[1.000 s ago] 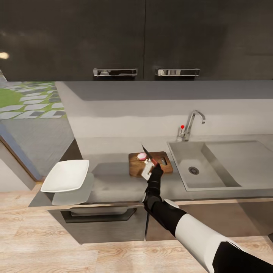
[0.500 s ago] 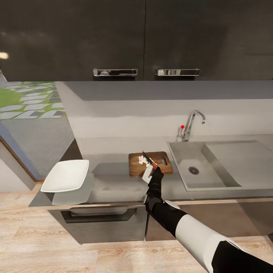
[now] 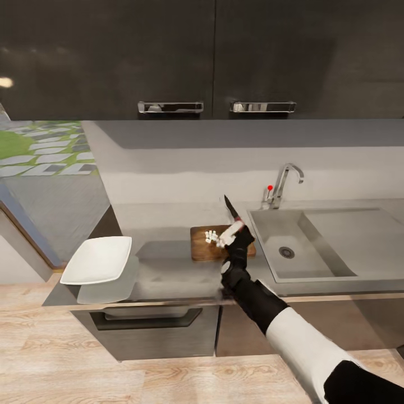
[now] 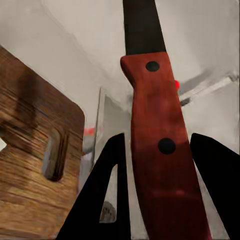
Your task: In the kitchen, take the Vidalia onion out of the sink, dice it on the chopping board with the paring knife, put the diced onion into the bowl on the countertop, then place both the paring knife and the chopping board into the sink.
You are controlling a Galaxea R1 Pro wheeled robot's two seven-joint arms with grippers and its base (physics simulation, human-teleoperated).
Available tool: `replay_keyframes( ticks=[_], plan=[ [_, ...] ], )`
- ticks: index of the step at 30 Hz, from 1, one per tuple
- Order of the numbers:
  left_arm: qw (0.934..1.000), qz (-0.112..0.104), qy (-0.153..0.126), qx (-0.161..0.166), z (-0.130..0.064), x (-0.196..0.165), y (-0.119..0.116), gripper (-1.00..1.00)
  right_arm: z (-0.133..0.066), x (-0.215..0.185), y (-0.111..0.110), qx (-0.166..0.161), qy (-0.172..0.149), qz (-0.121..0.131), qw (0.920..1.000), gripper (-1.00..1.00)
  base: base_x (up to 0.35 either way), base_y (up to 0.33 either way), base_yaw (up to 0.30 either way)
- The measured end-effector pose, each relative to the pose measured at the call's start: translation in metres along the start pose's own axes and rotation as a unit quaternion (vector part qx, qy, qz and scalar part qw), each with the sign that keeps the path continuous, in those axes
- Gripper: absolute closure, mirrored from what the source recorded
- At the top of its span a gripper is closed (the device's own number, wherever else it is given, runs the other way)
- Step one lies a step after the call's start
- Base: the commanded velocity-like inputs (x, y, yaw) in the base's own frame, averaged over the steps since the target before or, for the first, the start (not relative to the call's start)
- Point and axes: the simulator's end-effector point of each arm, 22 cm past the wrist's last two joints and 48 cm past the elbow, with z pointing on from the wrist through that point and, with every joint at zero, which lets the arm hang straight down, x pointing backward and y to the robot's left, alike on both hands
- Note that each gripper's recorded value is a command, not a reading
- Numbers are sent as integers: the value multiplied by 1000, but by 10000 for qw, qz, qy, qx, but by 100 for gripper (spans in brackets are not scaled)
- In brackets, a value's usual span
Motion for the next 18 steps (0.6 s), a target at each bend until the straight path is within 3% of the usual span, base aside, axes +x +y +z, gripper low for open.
replay_keyframes(
  ticks=[2,4,5,7,9,10,13,16,18],
  plan=[
    [10000,1,3,-1,0,0,0,-100,16,16,-50,279,352,820,9956,100,0,0,0],
    [10000,2,10,-1,0,1,0,-100,26,31,-83,291,602,1487,9866,100,0,0,0],
    [10000,9,29,-4,-1,2,1,-100,31,45,-93,88,805,1859,9792,100,0,0,0],
    [10000,16,51,-5,-2,4,1,-100,36,70,-80,-763,1156,2392,9610,100,0,0,0],
    [10000,-28,64,18,-3,5,-6,-100,36,83,-68,-1465,1203,2693,9442,100,0,0,0],
    [10000,-40,67,19,-3,5,-8,-100,36,85,-66,-1622,1196,2736,9405,100,0,0,0],
    [9999,-48,86,22,-4,6,-9,-100,42,119,-81,-1687,1364,2953,9305,100,0,0,0],
    [10000,-55,75,22,-4,5,-10,-100,46,155,-90,-1758,1524,3420,9105,100,32,0,0],
    [10000,-55,79,18,-4,6,-10,-100,46,159,-90,-1816,1518,3515,9058,100,115,-21,0]
  ],
)
